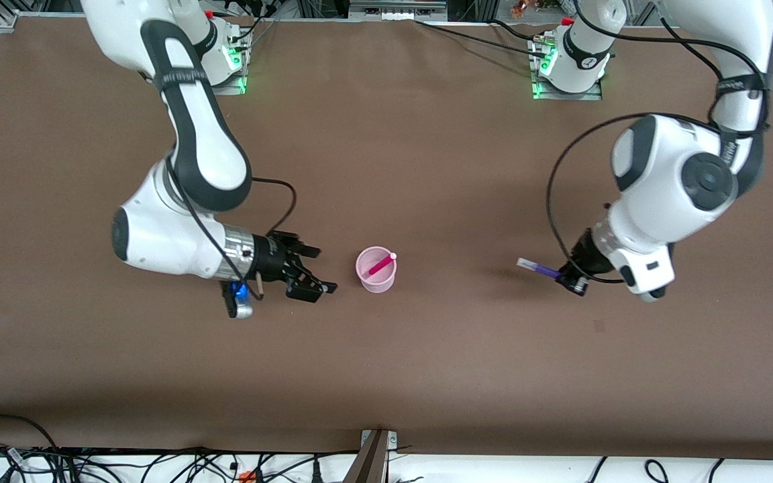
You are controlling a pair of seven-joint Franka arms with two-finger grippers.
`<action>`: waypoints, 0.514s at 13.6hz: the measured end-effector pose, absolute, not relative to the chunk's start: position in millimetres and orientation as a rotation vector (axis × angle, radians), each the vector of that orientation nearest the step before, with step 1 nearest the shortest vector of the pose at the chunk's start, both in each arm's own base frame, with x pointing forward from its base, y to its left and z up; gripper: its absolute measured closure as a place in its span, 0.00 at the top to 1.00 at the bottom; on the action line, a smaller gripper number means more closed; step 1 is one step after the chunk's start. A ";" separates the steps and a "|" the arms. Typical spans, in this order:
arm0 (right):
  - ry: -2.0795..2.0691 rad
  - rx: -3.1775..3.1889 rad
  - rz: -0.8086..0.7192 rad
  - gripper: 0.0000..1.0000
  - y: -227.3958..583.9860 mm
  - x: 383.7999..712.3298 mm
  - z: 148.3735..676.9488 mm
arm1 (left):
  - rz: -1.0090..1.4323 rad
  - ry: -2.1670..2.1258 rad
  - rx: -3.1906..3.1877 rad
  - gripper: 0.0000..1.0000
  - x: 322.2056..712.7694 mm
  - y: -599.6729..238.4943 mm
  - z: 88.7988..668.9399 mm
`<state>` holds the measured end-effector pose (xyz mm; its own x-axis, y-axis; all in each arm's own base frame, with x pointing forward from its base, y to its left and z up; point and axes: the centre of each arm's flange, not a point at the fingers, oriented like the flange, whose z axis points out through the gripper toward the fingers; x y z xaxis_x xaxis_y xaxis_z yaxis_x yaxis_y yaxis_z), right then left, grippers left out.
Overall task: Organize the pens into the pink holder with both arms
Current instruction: 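Drop the pink marker into the cup while the left gripper lifts the purple marker, then move the purple marker with the left gripper over the pink cup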
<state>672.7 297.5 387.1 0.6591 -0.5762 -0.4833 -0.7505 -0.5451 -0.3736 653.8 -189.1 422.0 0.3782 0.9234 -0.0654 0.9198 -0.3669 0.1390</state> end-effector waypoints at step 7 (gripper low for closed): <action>0.610 -2.746 0.267 1.00 215.5 634.7 512.3 | 0.364 1.837 2.381 0.17 594.5 -363.8 441.7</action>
<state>634.7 215.5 512.3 0.8918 -0.3795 -0.2463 -0.4383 -0.8597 -0.2622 594.5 -363.8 441.7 0.2379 0.9638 0.1205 0.9369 -0.2604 0.2332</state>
